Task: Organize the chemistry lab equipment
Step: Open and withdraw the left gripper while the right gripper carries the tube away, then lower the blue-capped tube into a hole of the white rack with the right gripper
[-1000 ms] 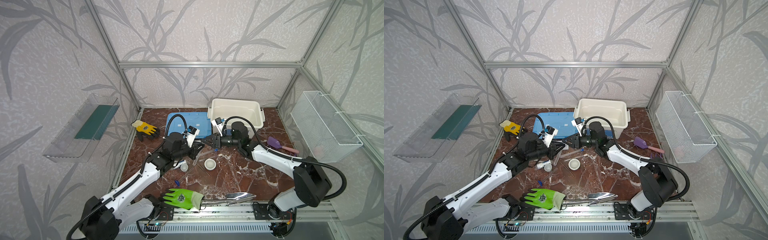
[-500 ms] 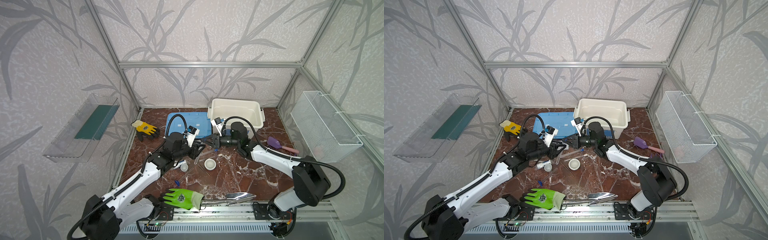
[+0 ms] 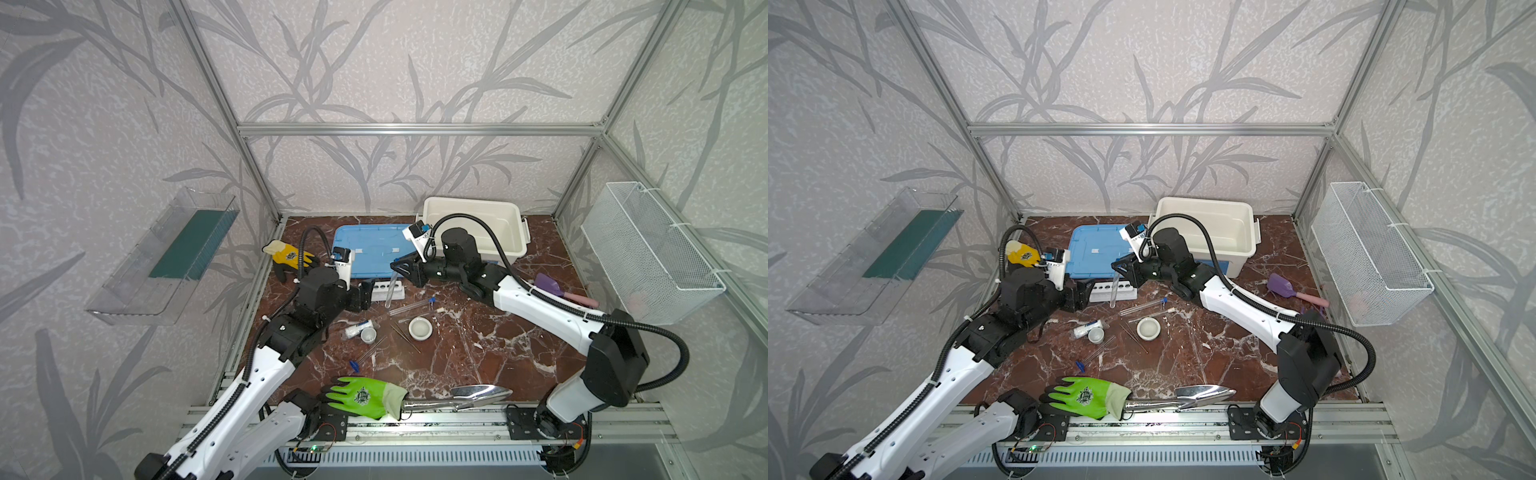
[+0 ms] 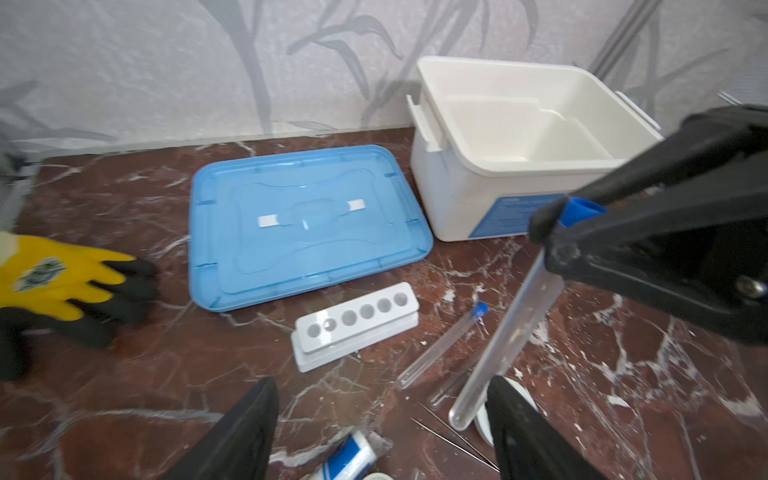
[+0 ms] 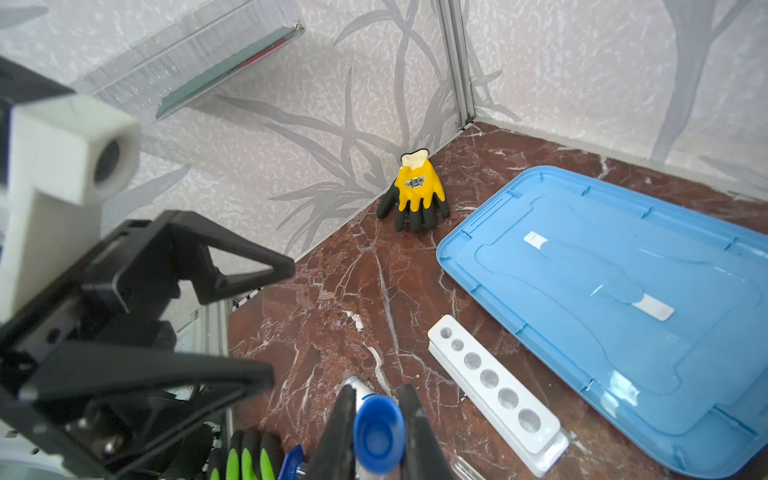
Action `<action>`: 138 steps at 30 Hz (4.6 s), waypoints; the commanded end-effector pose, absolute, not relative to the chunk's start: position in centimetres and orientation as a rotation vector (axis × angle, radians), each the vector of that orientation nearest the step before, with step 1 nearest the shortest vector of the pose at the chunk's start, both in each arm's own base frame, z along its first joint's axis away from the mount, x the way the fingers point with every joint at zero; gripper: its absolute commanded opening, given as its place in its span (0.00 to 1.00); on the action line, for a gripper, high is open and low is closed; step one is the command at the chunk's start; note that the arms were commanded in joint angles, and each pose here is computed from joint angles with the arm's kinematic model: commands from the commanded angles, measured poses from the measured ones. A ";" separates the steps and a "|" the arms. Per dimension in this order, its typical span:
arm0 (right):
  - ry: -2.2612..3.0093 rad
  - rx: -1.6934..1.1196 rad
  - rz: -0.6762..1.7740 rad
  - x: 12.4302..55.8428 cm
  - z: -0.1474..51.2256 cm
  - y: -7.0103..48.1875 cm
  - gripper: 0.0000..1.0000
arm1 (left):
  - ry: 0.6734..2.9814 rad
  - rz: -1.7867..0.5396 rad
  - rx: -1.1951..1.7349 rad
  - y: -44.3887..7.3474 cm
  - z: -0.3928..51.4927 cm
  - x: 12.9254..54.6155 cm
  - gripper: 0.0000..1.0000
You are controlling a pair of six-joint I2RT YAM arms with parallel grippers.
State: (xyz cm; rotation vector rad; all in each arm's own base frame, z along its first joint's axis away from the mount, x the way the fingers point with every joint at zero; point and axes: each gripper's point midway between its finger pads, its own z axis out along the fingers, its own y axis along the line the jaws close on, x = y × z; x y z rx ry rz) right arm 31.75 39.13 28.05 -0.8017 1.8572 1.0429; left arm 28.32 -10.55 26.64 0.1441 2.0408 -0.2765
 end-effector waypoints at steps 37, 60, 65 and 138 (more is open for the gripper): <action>1.765 -0.887 0.611 39.3 22.1 47.3 0.16 | 2.078 -0.005 -0.149 -1.4 24.8 26.0 0.78; 1.775 -0.844 0.576 39.5 19.1 46.3 0.16 | 2.095 0.015 -0.126 -1.4 24.3 26.1 0.78; 1.740 -0.847 0.594 38.9 21.8 46.0 0.15 | 2.093 0.015 -0.124 -1.4 24.4 26.2 0.78; 1.741 -0.721 0.710 35.9 26.8 35.4 0.55 | 2.075 -0.197 0.270 -9.5 25.2 26.7 0.76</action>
